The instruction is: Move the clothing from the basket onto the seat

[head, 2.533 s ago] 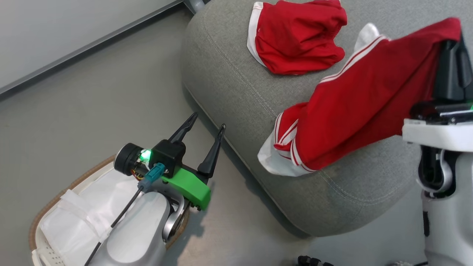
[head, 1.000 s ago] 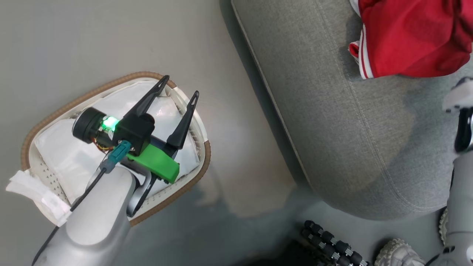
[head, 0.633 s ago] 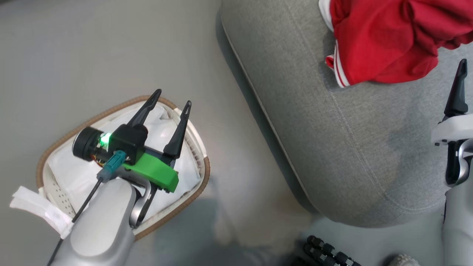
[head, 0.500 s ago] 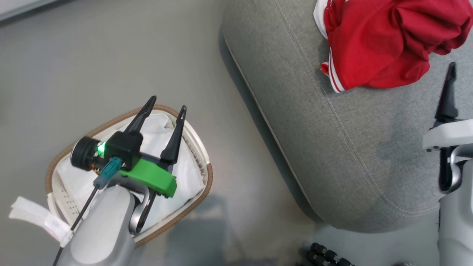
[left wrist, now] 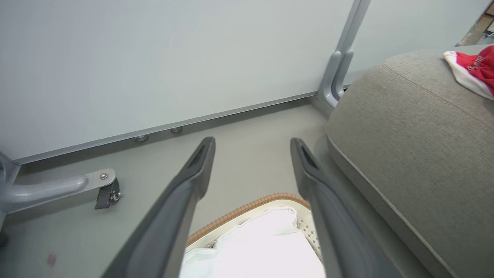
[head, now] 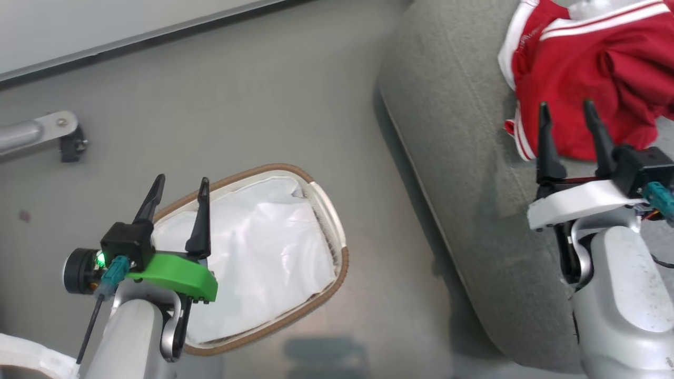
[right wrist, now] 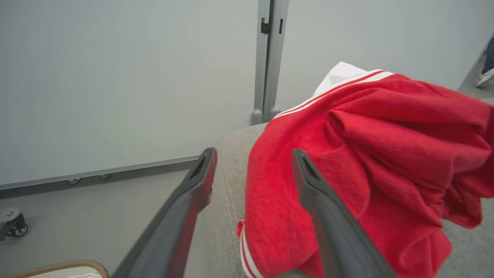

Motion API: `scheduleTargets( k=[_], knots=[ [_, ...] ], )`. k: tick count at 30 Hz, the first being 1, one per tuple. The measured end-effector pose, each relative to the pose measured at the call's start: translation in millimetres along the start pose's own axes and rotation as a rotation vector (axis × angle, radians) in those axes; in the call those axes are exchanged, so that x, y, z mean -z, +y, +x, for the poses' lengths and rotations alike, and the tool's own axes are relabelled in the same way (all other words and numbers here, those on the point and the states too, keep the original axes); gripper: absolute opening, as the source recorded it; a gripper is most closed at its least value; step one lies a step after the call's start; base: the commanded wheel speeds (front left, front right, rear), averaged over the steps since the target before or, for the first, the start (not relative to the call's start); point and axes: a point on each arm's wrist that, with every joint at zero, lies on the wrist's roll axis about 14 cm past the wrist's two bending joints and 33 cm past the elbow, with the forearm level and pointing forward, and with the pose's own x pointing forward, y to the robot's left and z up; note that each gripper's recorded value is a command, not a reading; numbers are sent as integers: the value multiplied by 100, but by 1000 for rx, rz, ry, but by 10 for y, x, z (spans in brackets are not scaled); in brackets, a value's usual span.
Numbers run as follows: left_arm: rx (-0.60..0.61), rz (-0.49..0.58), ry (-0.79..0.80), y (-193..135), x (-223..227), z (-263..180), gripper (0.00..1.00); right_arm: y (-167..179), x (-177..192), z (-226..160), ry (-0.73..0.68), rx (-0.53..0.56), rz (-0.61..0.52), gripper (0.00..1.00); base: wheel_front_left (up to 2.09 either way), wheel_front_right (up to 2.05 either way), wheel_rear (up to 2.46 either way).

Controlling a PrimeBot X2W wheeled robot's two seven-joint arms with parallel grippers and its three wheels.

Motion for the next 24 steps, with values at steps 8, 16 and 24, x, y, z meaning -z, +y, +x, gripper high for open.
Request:
scheduleTargets(
  k=[8,16,24],
  knots=[
    [-209,14,-9,551,-97,-422,100,766,23,99,4,-194,86,100,0,0,0],
    [-337,3,-39,796,-224,-827,100,1229,-144,46,-30,-314,124,100,0,0,0],
    [-394,-22,-46,825,-230,-1157,100,1324,-144,-184,-11,-342,157,100,0,0,0]
  ],
)
